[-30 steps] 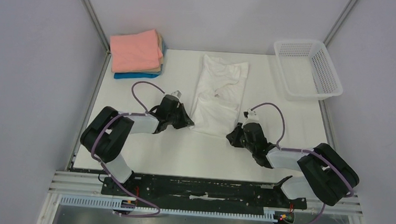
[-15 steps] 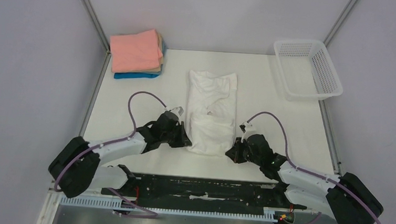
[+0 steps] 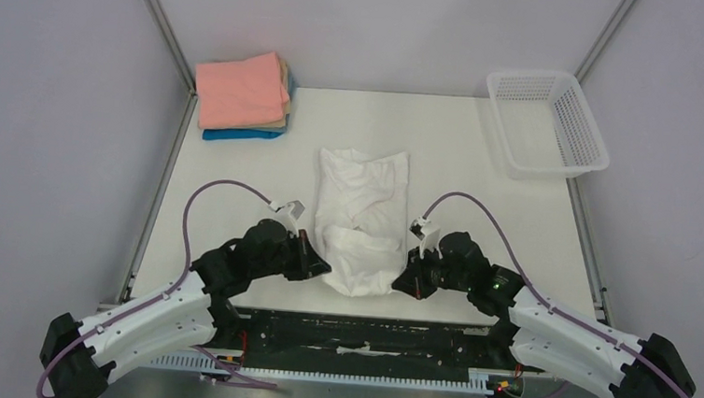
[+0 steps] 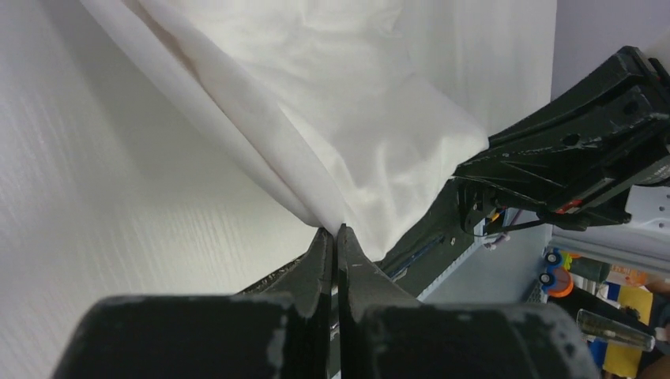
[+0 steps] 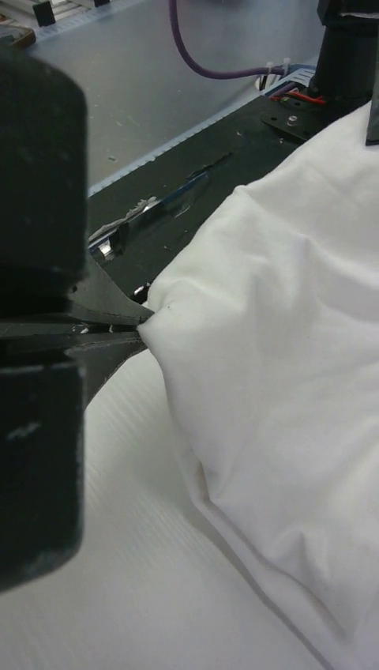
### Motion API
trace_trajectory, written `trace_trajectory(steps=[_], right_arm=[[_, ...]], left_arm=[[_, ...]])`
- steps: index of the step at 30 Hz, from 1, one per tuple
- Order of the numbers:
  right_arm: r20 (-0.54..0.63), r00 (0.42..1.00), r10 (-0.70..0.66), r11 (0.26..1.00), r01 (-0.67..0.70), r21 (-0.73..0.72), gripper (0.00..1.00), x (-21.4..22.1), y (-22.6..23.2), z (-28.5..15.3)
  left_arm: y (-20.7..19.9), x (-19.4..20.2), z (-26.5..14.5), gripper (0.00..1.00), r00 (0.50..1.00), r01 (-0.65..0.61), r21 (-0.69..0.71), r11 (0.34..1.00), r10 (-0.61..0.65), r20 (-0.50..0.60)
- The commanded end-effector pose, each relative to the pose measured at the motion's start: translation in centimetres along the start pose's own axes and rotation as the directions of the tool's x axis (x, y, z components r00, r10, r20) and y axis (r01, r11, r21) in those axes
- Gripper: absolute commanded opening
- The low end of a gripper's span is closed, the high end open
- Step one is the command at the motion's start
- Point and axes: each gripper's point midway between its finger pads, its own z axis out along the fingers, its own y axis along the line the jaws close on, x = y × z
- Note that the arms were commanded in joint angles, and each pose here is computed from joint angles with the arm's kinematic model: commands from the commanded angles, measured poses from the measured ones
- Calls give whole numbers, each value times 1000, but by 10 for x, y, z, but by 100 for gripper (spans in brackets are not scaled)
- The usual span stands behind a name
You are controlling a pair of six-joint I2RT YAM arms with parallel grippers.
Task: Fold and stack the t-shirts
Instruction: Fold the long partially folded tshirt into a neat square
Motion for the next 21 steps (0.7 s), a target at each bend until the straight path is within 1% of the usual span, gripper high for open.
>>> trace_trajectory(steps=[1, 2, 3, 5, 7, 13, 15, 21], right_arm=[[150, 988, -47, 997, 37, 69, 0, -48, 4, -14], [194, 979, -54, 996, 38, 84, 0, -60, 4, -17], [226, 971, -76, 993, 54, 103, 0, -70, 4, -20], [269, 958, -103, 985, 61, 160, 0, -88, 0, -25], [299, 946, -122, 980, 67, 188, 0, -105, 0, -27], [391, 914, -111, 977, 29, 209, 0, -155, -10, -29], [404, 908, -112, 977, 25, 213, 0, -170, -16, -29], [408, 904, -124, 976, 38, 213, 0, -209, -26, -28]], left_arm=[[-4, -22, -6, 2, 991, 67, -17, 998, -65, 114], [-10, -32, -8, 2, 987, 61, -8, 998, -59, 150], [-11, -43, -10, 2, 979, 63, -25, 998, -57, 195], [-13, -61, -13, 2, 968, 52, -63, 997, -35, 247], [-15, -76, -13, 2, 959, 62, -105, 993, -29, 284], [-23, -125, -12, 2, 927, 81, -153, 985, -18, 376], [-24, -143, -13, 2, 912, 93, -160, 983, -19, 410], [-22, -188, -7, 2, 887, 116, -193, 974, -15, 461]])
